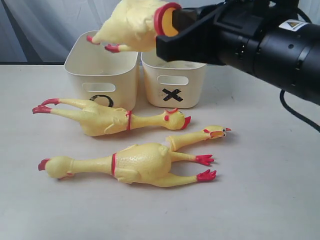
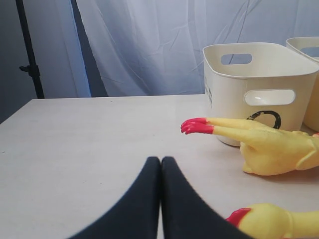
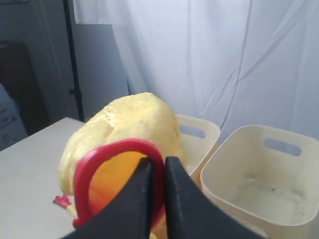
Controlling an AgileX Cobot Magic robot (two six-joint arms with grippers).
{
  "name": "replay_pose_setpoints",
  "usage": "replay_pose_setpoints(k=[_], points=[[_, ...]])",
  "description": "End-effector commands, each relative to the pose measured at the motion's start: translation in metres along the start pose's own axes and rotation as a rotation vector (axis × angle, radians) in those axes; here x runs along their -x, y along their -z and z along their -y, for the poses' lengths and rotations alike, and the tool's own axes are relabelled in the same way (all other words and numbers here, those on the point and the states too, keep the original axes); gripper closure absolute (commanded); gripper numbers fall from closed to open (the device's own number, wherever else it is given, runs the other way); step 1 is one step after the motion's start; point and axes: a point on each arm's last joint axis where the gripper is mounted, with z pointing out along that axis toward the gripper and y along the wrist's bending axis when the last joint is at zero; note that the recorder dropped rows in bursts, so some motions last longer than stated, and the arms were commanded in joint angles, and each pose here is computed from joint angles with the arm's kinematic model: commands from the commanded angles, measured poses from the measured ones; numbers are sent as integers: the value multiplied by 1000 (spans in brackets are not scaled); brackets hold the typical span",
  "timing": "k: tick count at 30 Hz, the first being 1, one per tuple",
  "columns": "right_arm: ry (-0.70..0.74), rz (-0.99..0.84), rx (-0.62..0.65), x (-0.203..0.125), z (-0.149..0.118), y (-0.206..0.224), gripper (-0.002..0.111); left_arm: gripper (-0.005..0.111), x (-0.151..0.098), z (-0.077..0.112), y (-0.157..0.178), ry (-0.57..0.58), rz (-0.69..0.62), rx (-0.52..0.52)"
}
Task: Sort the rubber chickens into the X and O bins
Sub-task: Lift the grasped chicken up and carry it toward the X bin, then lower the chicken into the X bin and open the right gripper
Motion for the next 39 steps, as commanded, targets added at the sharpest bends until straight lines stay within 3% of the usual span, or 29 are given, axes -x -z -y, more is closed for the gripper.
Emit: replay_pose_setpoints(k=[1,9,19,24,35,39], points=[[20,108,-110,10,10,2,109,107,0,0,0,-3,11,1],[151,177,-286,0,21,-18,109,107,0,0,0,-3,11,1],[356,162,-398,-47,27,-67,109,107,0,0,0,-3,11,1],[330,114,-452,-57,43,-97,109,107,-1,0,0,-3,9,1],[255,99,-488,-47,59,-136,109,107,-1,0,0,-3,9,1],[232,52,-515,-61,65,-143,109,107,-1,0,0,-3,9,1]])
